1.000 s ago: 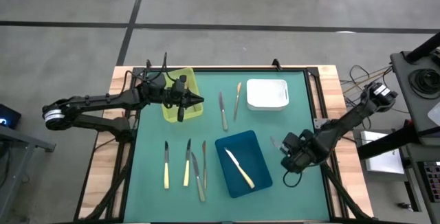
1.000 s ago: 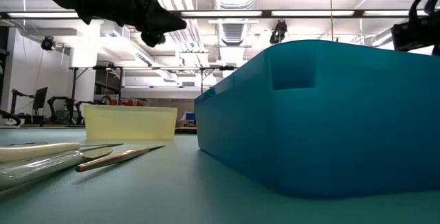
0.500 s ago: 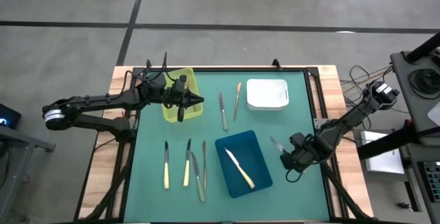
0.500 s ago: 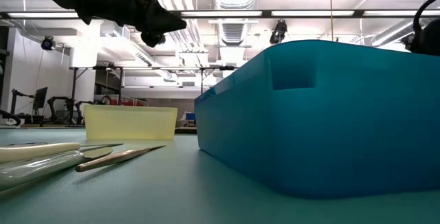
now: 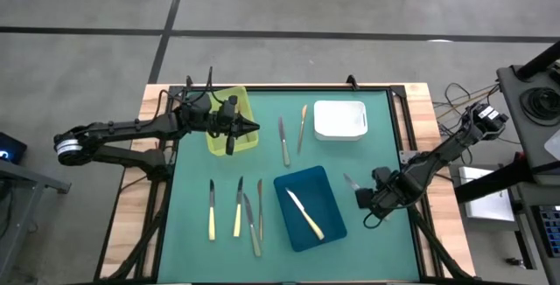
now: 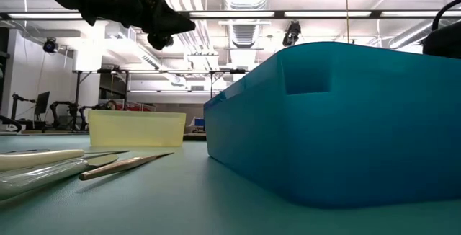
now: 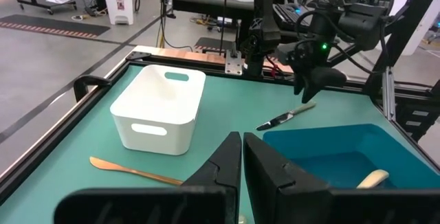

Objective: Sort silverware by color (type)
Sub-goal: Put the bottom right green knife into the white bin

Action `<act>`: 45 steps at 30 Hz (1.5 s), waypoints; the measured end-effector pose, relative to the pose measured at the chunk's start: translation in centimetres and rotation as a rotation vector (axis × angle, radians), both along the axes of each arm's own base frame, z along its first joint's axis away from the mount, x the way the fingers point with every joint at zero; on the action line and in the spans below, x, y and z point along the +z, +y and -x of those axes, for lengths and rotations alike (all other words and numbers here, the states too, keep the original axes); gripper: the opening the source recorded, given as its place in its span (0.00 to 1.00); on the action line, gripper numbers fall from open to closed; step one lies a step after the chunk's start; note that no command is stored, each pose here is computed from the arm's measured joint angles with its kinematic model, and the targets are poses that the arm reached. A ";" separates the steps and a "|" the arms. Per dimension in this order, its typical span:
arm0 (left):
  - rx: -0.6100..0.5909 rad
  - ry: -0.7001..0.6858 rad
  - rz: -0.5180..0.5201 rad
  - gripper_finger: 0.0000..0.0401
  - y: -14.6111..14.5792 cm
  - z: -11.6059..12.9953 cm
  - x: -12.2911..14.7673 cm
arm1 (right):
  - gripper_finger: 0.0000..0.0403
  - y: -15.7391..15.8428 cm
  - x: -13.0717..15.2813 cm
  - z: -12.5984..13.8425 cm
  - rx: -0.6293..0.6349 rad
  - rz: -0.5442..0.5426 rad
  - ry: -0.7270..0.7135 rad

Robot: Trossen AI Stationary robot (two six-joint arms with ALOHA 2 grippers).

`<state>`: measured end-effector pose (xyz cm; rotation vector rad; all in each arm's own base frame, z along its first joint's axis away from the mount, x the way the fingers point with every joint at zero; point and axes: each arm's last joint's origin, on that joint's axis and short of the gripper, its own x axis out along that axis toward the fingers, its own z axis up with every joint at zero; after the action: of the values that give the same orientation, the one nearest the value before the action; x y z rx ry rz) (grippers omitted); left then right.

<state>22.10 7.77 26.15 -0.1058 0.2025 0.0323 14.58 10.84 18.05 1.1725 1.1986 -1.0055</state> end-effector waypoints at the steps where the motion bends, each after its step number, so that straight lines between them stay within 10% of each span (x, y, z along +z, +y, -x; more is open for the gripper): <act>1: 0.000 0.000 0.000 0.00 0.0 0.0 0.0 | 0.55 0.0 0.0 0.0 -0.016 0.000 -0.003; 14: 0.000 -0.001 -0.001 0.00 0.0 0.0 0.0 | 0.61 0.0 -0.4 -0.1 -0.109 0.038 0.001; 29: -0.005 -0.007 -0.028 0.00 0.0 0.0 0.1 | 0.60 1.2 -3.4 -1.8 0.720 0.206 0.057; 45: -0.005 -0.005 -0.028 0.00 0.0 0.0 0.1 | 0.29 0.8 -6.4 -1.0 0.706 0.207 0.076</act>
<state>22.11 7.77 26.20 -0.0772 0.1972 0.0298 15.58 11.62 11.69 0.4811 1.3885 -0.6116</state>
